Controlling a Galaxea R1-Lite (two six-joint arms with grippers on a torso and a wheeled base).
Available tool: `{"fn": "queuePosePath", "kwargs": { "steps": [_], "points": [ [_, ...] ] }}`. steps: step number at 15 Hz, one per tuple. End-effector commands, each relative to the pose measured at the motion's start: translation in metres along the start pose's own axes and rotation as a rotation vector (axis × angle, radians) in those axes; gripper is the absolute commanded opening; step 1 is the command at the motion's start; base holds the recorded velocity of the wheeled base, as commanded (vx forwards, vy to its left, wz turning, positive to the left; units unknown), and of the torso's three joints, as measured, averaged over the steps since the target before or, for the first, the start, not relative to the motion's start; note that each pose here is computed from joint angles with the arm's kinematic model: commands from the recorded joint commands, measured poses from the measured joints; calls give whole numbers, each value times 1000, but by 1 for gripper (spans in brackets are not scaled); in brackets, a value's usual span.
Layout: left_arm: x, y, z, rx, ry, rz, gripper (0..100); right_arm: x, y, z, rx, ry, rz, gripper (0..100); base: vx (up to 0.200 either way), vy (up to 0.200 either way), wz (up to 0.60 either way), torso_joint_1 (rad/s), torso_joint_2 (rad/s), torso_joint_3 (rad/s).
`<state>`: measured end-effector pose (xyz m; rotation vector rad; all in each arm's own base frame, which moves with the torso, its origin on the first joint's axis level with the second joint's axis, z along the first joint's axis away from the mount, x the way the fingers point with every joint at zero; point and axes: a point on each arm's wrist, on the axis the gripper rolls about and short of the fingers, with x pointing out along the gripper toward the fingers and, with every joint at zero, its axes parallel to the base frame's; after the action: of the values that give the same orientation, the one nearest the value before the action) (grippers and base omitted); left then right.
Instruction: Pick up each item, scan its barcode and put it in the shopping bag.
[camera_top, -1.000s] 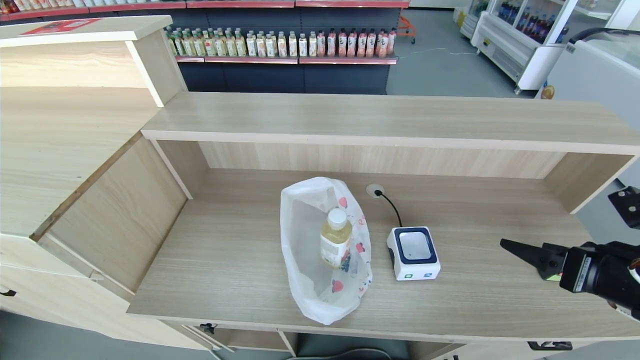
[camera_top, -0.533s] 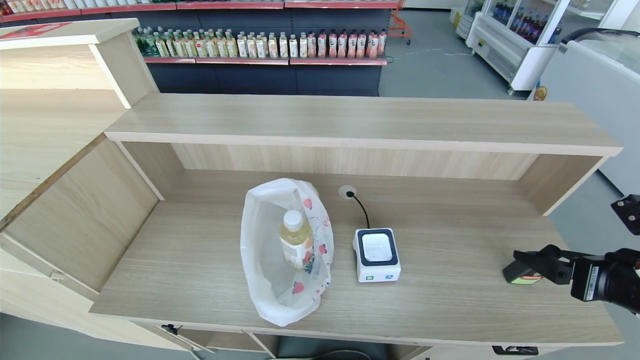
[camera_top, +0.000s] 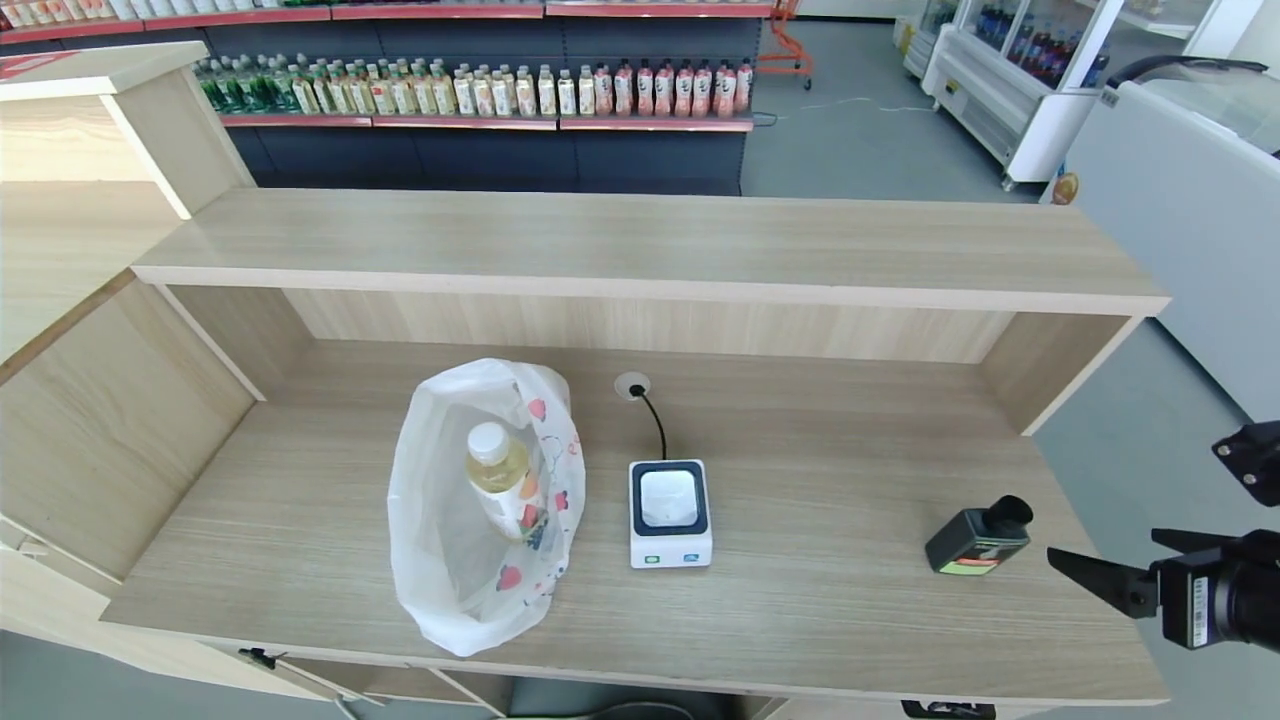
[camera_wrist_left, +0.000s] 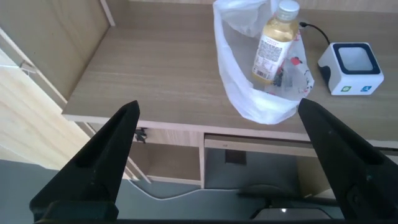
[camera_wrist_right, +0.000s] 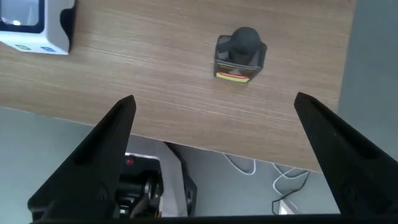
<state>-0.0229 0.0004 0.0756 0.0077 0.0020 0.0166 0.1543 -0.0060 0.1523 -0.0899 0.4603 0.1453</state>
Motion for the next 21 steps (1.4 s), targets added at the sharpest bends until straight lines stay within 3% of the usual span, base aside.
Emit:
{"fn": "queuePosePath", "kwargs": {
  "steps": [1, 5, 8, 12, 16, 19, 21],
  "points": [
    [0, 0, 0, 0, 0, 0, 100, -3, 0, 1, -18, 0, -35, 100, 0, -200, 0, 2, 2, 2],
    [0, 0, 0, -2, 0, 0, 100, -1, -1, 1, -53, 29, -53, 100, 0, -100, 0, 1, 1, 1],
    [0, 0, 0, -2, 0, 0, 100, -2, -6, -7, -160, 167, -139, 100, 0, 0, 0, 0, 0, 0],
    [0, 0, 0, -2, 0, 0, 100, 5, -10, -11, -325, 259, -216, 100, 0, 0, 0, 0, 0, 0],
    [0, 0, 0, -2, 0, 0, 100, 15, -11, -18, -422, 324, -181, 100, 0, 0, 0, 0, 0, 0],
    [0, 0, 0, -2, 1, 0, 100, 35, -12, -24, -426, 385, -135, 100, 0, 0, 0, 0, 0, 0],
    [0, 0, 0, -2, 0, 0, 100, 53, -14, -28, -416, 380, -74, 100, 0, 0, 0, 0, 0, 0]
  ]
}}
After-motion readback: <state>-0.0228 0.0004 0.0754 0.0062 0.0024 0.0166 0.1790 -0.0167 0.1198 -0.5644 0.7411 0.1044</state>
